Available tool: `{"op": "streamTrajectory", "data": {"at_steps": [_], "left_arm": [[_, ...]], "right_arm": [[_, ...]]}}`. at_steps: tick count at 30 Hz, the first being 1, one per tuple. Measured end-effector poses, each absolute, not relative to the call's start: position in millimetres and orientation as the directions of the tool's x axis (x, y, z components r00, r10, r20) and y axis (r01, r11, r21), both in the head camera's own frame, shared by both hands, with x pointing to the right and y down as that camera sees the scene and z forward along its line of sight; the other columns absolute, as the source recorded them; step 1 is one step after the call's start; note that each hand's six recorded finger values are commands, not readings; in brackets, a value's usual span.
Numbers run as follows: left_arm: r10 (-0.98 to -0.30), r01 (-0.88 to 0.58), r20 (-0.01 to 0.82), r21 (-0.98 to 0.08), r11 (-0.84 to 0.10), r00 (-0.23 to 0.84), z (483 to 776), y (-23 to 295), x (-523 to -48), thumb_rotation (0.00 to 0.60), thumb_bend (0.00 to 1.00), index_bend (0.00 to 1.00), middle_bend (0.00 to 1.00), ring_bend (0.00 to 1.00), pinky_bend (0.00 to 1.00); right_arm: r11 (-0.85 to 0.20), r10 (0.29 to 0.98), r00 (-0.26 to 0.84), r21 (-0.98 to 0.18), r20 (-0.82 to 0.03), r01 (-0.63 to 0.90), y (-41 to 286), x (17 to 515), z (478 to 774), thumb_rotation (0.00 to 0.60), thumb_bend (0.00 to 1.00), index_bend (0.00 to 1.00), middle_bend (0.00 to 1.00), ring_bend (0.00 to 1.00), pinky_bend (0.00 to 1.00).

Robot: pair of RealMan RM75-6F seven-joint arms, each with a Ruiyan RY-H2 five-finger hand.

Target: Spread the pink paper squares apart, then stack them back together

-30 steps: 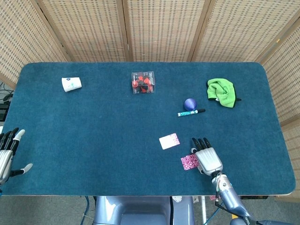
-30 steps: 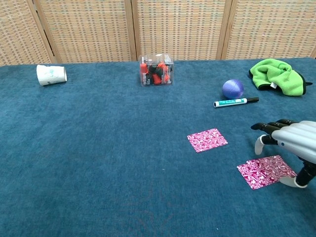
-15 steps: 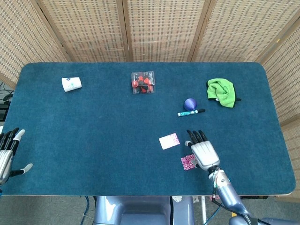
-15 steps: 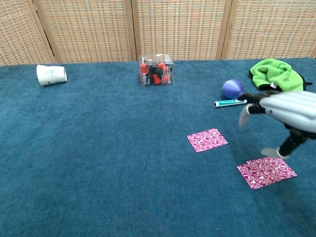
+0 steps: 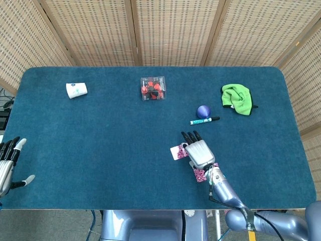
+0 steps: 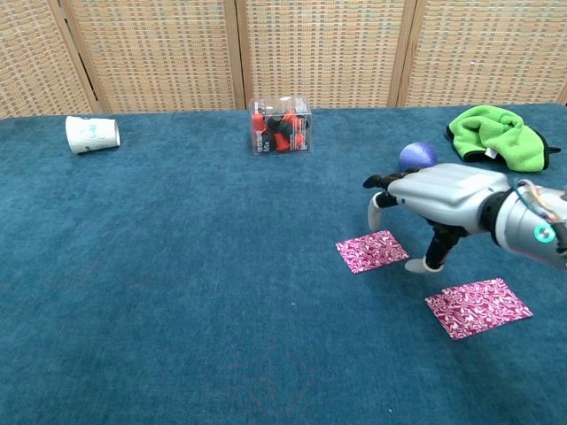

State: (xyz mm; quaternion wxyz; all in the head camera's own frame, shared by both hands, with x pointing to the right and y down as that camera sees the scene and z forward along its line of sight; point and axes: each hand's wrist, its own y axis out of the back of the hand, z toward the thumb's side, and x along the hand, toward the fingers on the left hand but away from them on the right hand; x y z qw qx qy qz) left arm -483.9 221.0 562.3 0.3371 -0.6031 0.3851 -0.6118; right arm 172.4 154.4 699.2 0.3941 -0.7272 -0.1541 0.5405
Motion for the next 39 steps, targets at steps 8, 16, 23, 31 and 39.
{"op": "streamTrajectory", "data": {"at_steps": [8,16,23,31,39], "left_arm": [[-0.874,-0.054,0.484,-0.875,-0.482,-0.049,563,221,-485,0.600,0.00,0.00,0.00,0.00,0.00],[-0.873,-0.056,0.486,-0.874,-0.483,-0.051,563,221,-485,0.600,0.00,0.00,0.00,0.00,0.00],[-0.872,-0.056,0.486,-0.874,-0.483,-0.051,563,221,-485,0.600,0.00,0.00,0.00,0.00,0.00],[-0.873,-0.057,0.484,-0.875,-0.482,-0.051,563,221,-485,0.600,0.00,0.00,0.00,0.00,0.00],[-0.873,-0.058,0.485,-0.874,-0.482,-0.051,563,221,-485,0.600,0.00,0.00,0.00,0.00,0.00]], "right_arm": [[-0.666,0.620,0.367,-0.712,-0.694,-0.222,142,155,721,0.600,0.31,0.28,0.00,0.00,0.00],[-0.663,0.621,0.357,-0.711,-0.698,-0.235,136,150,726,0.600,0.31,0.28,0.00,0.00,0.00],[-0.664,0.602,0.353,-0.695,-0.716,-0.275,138,149,728,0.600,0.29,0.28,0.00,0.00,0.00],[-0.647,0.608,0.355,-0.702,-0.710,-0.296,137,147,732,0.600,0.26,0.27,0.00,0.00,0.00],[-0.640,0.615,0.350,-0.706,-0.707,-0.302,135,147,735,0.600,0.26,0.27,0.00,0.00,0.00]]}}
